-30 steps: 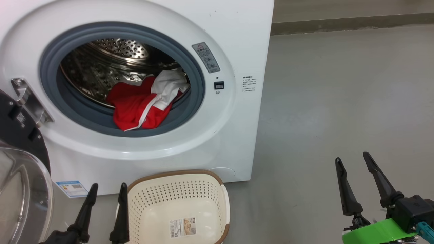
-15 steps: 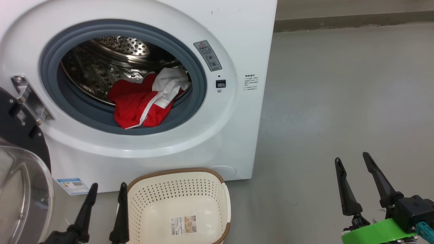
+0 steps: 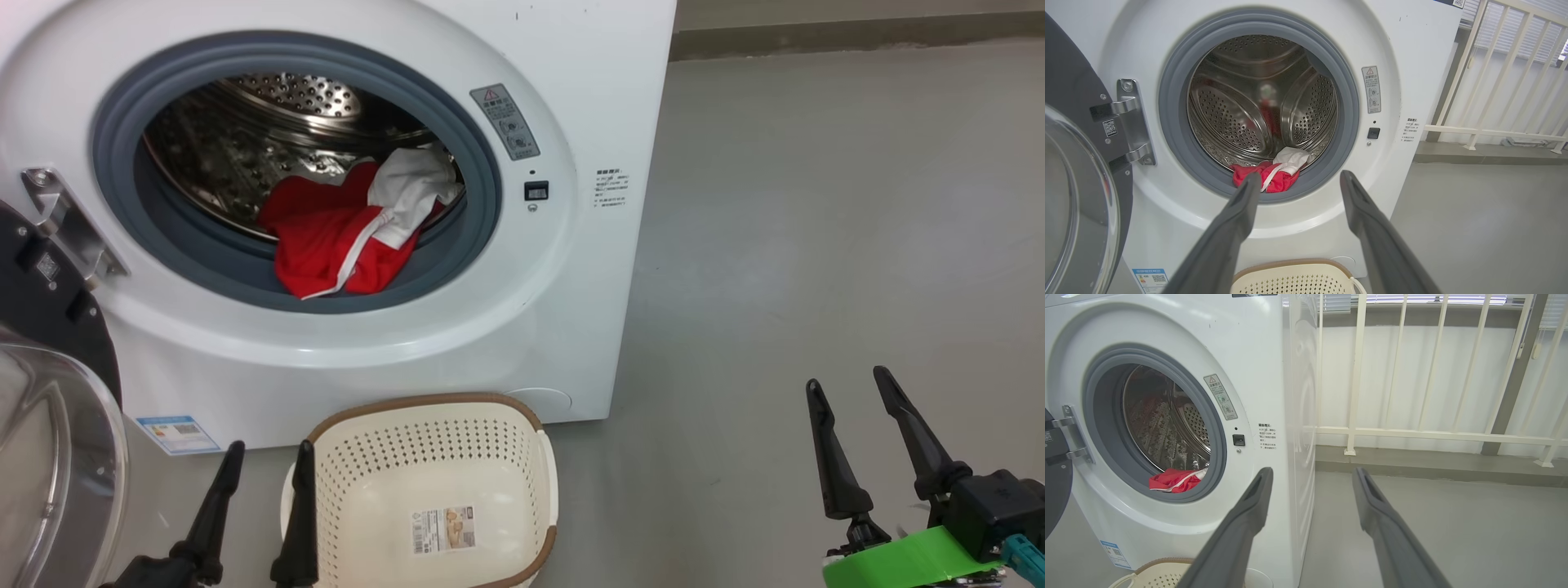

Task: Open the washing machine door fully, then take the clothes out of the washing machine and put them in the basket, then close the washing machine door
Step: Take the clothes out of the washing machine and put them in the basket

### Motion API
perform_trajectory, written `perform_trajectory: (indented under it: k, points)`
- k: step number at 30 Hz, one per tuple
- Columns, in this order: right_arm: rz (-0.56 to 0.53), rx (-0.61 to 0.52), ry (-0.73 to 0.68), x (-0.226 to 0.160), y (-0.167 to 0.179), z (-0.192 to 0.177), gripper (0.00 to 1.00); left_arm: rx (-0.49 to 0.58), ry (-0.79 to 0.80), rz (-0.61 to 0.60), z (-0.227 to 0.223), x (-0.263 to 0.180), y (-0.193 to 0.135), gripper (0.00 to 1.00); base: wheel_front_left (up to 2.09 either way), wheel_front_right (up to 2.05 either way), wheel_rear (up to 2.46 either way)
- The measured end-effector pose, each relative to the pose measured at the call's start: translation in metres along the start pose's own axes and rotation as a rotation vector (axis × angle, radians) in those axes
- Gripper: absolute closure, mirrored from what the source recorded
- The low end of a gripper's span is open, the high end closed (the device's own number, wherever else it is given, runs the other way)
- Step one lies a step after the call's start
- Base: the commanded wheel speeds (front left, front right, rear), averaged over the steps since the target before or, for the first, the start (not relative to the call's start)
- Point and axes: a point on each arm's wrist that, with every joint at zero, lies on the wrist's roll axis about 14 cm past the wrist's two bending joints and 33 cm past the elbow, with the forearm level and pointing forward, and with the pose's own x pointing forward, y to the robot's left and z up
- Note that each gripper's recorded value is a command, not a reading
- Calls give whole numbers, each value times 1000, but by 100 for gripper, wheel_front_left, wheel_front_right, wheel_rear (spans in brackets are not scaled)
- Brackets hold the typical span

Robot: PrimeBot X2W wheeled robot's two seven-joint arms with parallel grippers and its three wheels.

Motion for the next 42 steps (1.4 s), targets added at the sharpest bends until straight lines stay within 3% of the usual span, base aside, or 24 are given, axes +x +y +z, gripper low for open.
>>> perform_trajectory:
  k: [17,42]
  points:
    - [20,3,61,14,6,-22,0,-19,15,34,-10,21,4,0,0,0,0]
    - [38,3,136,55,10,-63,0,-18,34,27,-43,121,0,0,0,0,0]
